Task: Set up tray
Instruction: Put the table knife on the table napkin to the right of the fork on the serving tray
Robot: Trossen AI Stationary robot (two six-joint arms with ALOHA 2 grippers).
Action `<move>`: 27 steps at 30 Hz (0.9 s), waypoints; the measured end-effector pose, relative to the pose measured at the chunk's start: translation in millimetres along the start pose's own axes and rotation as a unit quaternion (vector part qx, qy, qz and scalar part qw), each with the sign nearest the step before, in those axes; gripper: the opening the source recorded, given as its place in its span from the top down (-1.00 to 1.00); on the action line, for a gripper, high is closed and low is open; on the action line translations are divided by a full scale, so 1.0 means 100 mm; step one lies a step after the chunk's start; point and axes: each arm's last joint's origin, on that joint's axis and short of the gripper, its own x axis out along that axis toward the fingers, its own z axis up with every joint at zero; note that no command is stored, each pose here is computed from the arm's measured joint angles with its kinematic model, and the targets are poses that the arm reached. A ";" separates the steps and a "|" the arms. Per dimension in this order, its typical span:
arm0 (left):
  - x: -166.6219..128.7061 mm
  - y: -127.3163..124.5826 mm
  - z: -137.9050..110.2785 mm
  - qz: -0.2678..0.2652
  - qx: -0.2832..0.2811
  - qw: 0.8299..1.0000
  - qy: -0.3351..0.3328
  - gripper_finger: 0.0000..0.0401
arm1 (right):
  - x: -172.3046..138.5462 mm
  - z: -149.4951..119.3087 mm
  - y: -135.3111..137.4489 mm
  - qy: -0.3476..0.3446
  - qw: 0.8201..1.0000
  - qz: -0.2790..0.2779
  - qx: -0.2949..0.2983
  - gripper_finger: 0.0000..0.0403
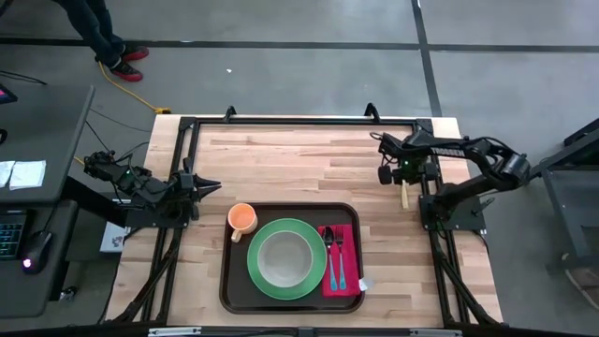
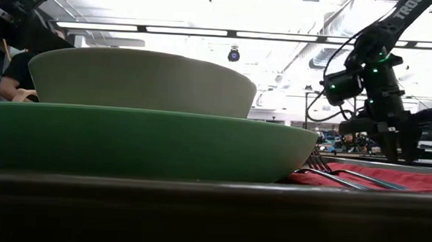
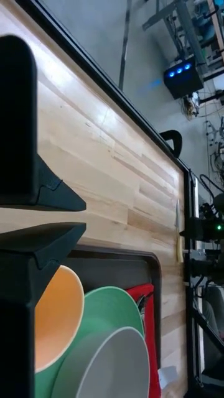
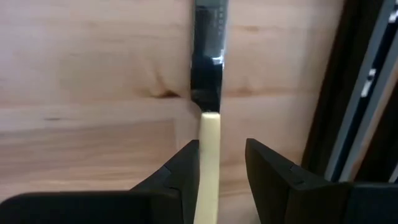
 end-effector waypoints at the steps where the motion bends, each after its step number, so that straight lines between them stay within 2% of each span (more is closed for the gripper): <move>1: 0.00 0.00 0.00 0.000 -0.001 1.000 0.000 0.65 | 0.01 -0.02 -0.03 -0.001 1.000 0.001 0.002 0.46; 4: 0.00 0.00 0.00 0.000 -0.004 1.000 0.001 0.65 | 0.06 -0.10 -0.10 -0.003 1.000 0.013 0.009 0.46; 9: 0.00 0.00 0.00 0.000 -0.007 1.000 0.001 0.65 | 0.04 -0.12 -0.12 -0.026 0.997 0.067 0.017 0.46; 27: 0.00 0.00 0.00 -0.001 -0.017 1.000 0.001 0.65 | 0.14 -0.16 -0.12 -0.014 0.996 0.090 0.015 0.46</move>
